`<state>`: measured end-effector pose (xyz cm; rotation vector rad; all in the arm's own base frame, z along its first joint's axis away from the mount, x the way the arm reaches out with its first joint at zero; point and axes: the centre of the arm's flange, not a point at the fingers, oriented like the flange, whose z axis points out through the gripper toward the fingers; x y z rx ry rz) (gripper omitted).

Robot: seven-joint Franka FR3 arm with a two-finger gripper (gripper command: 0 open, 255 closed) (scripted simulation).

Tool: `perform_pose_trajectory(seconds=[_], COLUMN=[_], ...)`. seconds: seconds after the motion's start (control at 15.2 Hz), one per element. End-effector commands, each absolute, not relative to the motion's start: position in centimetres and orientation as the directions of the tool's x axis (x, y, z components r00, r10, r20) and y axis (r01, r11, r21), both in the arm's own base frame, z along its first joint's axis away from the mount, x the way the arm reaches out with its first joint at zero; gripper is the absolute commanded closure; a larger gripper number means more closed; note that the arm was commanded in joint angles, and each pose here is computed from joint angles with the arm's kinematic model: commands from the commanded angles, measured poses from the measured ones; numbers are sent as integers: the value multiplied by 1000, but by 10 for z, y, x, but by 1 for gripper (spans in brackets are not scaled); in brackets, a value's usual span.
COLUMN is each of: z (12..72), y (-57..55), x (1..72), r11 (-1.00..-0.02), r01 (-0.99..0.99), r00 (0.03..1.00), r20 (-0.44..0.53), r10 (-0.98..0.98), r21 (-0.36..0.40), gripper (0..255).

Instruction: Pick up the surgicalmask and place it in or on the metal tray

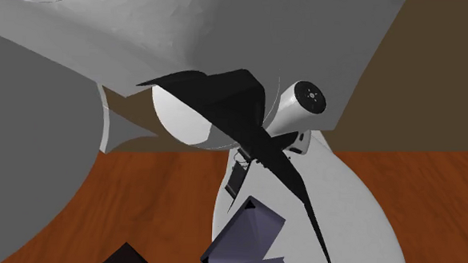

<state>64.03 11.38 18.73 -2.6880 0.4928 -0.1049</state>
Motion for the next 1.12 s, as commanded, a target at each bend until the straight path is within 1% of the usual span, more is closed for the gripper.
perform_pose_trajectory(seconds=[0.0, 1.06], z=[195, 279], y=[114, 114], x=[641, 641], r11=[-856, -856], r01=[-325, -325], r00=[935, 935], r20=[1, 1], r10=[-355, -355], r21=[-402, -402], gripper=[255, 255])
